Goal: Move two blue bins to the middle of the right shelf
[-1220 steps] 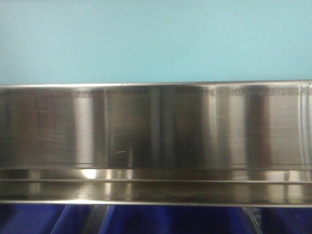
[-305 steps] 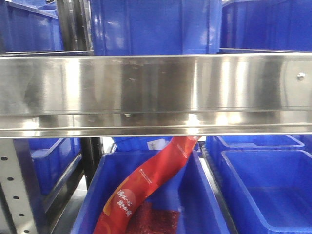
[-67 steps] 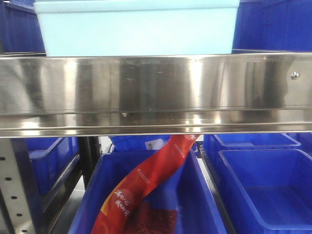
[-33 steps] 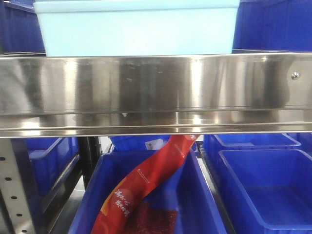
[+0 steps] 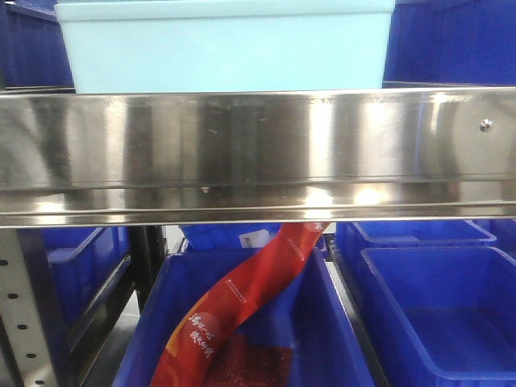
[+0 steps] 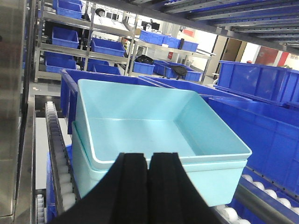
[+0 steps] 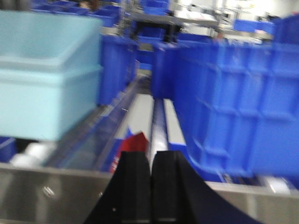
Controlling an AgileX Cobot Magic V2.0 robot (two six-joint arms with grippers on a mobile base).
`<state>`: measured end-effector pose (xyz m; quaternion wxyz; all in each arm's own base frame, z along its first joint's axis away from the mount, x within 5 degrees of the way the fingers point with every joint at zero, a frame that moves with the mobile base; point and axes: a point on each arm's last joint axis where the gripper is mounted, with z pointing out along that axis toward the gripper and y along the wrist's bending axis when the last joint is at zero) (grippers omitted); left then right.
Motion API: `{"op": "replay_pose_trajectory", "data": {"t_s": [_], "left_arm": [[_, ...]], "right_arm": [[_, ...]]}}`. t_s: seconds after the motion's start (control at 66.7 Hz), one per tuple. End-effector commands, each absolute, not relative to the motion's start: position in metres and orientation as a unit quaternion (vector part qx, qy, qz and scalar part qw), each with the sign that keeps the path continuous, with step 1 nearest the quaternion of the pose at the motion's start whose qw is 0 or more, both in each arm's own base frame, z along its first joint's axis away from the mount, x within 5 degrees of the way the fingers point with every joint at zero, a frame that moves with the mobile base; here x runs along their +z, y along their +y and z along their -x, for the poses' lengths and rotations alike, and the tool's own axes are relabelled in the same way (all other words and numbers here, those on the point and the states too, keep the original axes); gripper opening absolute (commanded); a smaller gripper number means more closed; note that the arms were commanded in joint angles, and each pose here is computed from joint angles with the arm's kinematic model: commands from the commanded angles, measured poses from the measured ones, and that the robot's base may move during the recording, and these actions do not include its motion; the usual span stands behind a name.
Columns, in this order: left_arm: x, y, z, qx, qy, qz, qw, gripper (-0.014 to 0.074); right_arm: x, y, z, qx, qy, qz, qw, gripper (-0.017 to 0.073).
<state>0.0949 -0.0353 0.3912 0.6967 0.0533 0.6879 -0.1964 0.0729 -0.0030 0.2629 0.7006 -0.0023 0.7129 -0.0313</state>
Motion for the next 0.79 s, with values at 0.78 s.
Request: {"op": "replay_pose_trajectory", "data": {"t_s": [0.78], "left_arm": [[0.395, -0.036, -0.093, -0.204, 0.672, -0.057, 0.71, -0.0111]], "right_arm": [[0.211, -0.004, -0.056, -0.044, 0.683, -0.01, 0.729, -0.0167]]}}
